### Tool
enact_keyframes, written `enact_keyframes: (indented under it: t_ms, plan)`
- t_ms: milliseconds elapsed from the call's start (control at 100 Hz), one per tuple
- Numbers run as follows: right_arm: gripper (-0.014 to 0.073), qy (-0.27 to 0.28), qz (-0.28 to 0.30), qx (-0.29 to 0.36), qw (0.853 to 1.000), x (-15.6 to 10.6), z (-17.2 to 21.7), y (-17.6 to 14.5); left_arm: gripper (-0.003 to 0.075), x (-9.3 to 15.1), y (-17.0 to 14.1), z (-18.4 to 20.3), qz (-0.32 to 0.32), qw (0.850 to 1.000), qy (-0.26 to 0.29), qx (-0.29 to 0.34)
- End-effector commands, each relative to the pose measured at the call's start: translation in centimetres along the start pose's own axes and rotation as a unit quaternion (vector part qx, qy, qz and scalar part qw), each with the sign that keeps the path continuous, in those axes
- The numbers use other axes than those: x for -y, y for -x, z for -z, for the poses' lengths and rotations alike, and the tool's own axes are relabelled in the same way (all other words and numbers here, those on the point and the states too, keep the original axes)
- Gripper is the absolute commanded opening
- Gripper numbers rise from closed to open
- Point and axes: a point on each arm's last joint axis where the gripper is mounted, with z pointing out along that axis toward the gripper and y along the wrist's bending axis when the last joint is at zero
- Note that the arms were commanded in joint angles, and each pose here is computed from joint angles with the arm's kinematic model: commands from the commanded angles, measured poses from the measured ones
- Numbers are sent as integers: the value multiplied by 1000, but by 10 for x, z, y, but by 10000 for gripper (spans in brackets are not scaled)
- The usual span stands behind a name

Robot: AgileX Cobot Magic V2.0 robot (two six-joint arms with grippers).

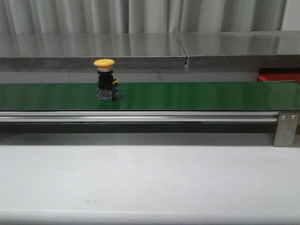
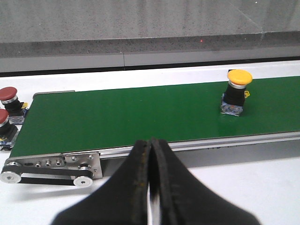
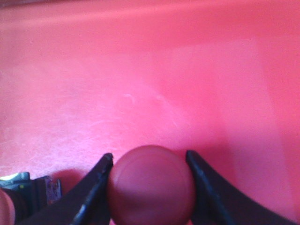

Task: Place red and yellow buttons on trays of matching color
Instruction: 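Carry the red button to the red tray and open the right gripper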

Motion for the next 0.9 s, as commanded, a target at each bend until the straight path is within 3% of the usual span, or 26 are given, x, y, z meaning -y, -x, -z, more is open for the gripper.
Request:
enact_keyframes:
  t_ms: [0,80,230,330,670,890]
  plan:
    - [112,-10,1,55,998,1,27,26,-20,0,16,3,6,999,3,51]
    - [180,-10,1,55,998,1,27,26,-20,0,16,3,6,999,3,51]
    - [460,-9,1,54,999,0,27,26,-20,0,16,3,6,999,3,51]
    - [570,-9,1,55,998,0,28,27,-20,0,16,3,6,999,3,51]
    - [585,-8,8,78,997,-4,56,41,-20,0,16,3,6,999,3,51]
    - [585,6,30,91,995,-14,105,57,-20,0,16,3,6,999,3,51]
